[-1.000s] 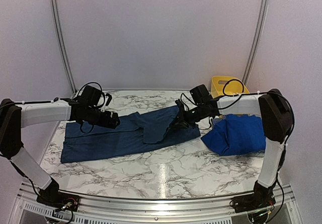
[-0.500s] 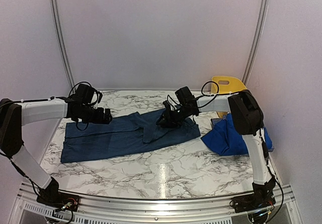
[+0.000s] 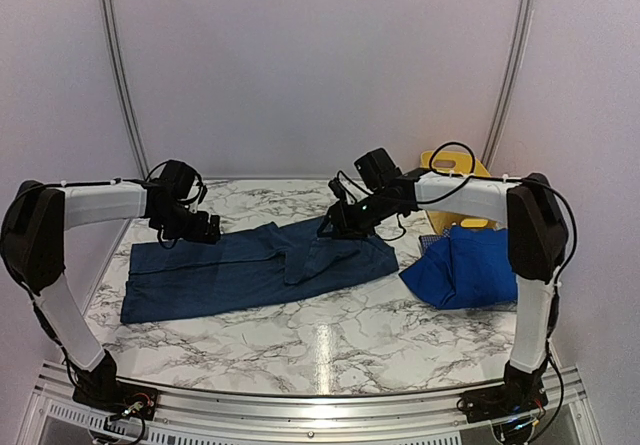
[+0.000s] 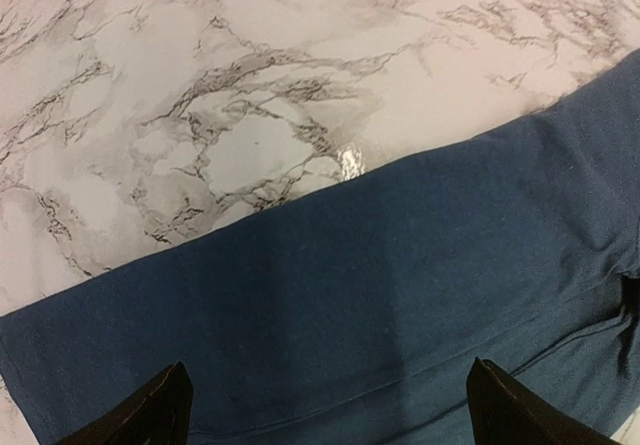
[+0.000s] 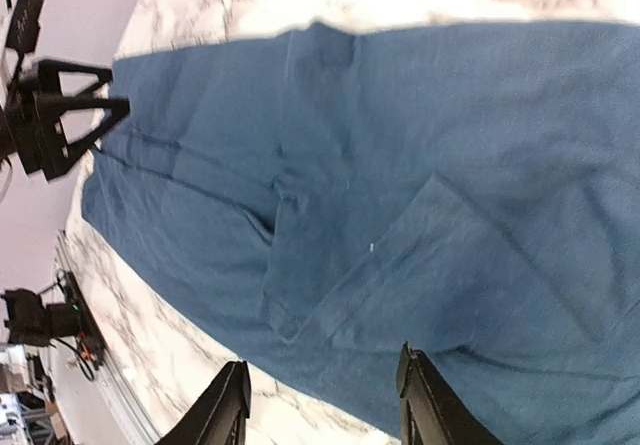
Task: Fold and stack the mixed laundry pile
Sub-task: Smooth out the rectangle-folded T-shirt at the center of the board.
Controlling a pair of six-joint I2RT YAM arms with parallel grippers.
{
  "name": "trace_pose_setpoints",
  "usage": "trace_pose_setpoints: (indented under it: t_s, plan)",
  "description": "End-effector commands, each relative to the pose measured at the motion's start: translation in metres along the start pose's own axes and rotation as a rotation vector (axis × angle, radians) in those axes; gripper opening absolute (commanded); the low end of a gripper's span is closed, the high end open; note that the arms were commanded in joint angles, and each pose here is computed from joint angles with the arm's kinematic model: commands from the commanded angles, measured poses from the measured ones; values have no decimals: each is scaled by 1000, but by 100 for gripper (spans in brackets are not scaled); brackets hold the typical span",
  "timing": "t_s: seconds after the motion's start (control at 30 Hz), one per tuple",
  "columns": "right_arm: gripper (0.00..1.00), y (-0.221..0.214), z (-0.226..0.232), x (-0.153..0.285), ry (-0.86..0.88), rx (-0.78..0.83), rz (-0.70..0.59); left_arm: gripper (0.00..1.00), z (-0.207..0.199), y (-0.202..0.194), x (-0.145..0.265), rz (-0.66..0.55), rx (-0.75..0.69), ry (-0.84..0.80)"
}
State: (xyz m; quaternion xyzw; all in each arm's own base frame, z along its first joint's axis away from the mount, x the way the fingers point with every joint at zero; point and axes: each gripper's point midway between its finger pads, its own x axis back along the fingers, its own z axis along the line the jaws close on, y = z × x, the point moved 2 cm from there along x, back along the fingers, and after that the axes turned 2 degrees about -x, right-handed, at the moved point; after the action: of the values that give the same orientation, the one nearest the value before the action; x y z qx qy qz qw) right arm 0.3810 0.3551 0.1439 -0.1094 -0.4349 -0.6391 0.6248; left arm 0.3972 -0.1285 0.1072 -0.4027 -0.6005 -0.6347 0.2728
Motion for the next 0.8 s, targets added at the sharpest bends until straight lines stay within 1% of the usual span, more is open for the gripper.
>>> trace_pose_setpoints:
  t_s: [0.0, 0.13, 0.3, 0.4, 0.53, 0.6, 0.67, 0.77]
  plan:
    - [46, -63, -27, -27, -124, -27, 166, 99, 13, -11, 0, 80, -41, 75]
    - [45, -83, -54, -43, -175, -60, 211, 99, 16, -19, -5, 123, -29, 93]
    - [44, -82, -107, -52, -255, -111, 223, 99, 24, -31, -7, 166, -9, 145]
    - [43, -59, -145, -52, -306, -142, 198, 99, 28, -34, -5, 175, 6, 170]
    - [43, -7, -177, -57, -352, -120, 119, 99, 24, -39, -2, 184, 9, 142]
    - [43, 23, -184, -60, -361, -85, 76, 98, 19, -42, -2, 192, -4, 116]
    - [44, 50, -186, -59, -372, -56, 38, 93, 15, -45, -2, 198, -21, 103]
    - [45, 81, -172, -45, -364, -23, -25, 82, 10, -47, -8, 213, -56, 99]
